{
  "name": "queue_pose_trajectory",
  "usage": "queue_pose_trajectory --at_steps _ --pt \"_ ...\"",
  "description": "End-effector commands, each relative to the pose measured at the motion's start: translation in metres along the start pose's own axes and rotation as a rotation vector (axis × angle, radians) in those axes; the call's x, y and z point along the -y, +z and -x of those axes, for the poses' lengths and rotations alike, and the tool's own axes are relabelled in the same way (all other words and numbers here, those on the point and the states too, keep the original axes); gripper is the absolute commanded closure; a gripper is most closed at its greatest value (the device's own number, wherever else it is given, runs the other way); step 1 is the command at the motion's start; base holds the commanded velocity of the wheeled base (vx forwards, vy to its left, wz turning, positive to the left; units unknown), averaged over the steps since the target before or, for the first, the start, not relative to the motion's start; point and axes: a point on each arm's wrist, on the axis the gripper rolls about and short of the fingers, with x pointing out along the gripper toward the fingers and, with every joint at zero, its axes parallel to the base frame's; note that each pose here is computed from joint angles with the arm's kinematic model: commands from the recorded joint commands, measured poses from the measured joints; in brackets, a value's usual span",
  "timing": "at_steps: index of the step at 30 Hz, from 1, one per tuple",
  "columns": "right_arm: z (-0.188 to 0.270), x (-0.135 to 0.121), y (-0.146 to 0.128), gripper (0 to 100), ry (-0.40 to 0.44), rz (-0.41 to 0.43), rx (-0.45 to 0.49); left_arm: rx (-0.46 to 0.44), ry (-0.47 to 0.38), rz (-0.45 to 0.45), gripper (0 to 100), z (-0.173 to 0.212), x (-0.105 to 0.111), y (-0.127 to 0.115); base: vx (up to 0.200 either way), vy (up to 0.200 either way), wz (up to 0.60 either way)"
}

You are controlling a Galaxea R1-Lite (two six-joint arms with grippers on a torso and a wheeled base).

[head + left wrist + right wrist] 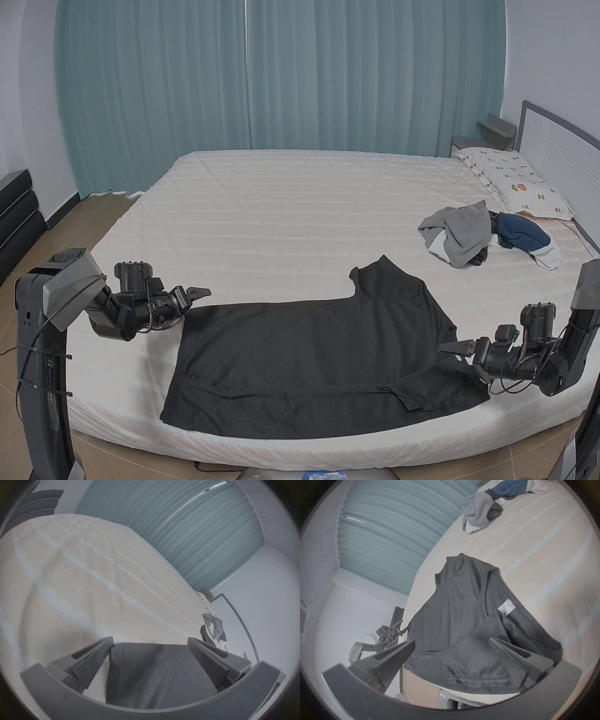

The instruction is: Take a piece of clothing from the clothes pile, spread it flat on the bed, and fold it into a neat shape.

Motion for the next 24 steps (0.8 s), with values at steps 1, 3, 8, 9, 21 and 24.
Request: queue_pose_trajectory --at_steps 1,3,8,9,21,24 --pt "-0.001 0.001 -0.002 0 -0.001 -0.003 -0.005 0.012 0.008 0.000 0 -0.004 -0.004 -0.001 0.000 0.000 0.00" --pt "-0.002 0.002 -0.002 0 0.002 0.001 -0.003 0.023 0.011 -0.006 0 -0.005 -0.005 -0.002 0.000 0.000 0.00" --pt "-0.001 0.001 -0.002 0 0.003 0.002 -0.001 0.039 0.010 -0.010 0 -0.007 -0.006 -0.003 0.000 0.000 0.00" --pt "-0.001 0.001 -0.002 0 0.003 0.002 -0.001 0.038 0.011 -0.010 0 -0.006 -0.006 -0.004 0.000 0.000 0.00" --pt "-0.001 -0.004 0.006 0 0.024 0.032 0.046 0.034 0.008 -0.001 100 -0.008 -0.004 -0.006 0.000 0.000 0.00" --pt "-0.004 -0.005 0.012 0 0.023 0.050 0.081 0.047 0.018 0.016 100 -0.007 -0.003 -0.004 0.000 0.000 0.00"
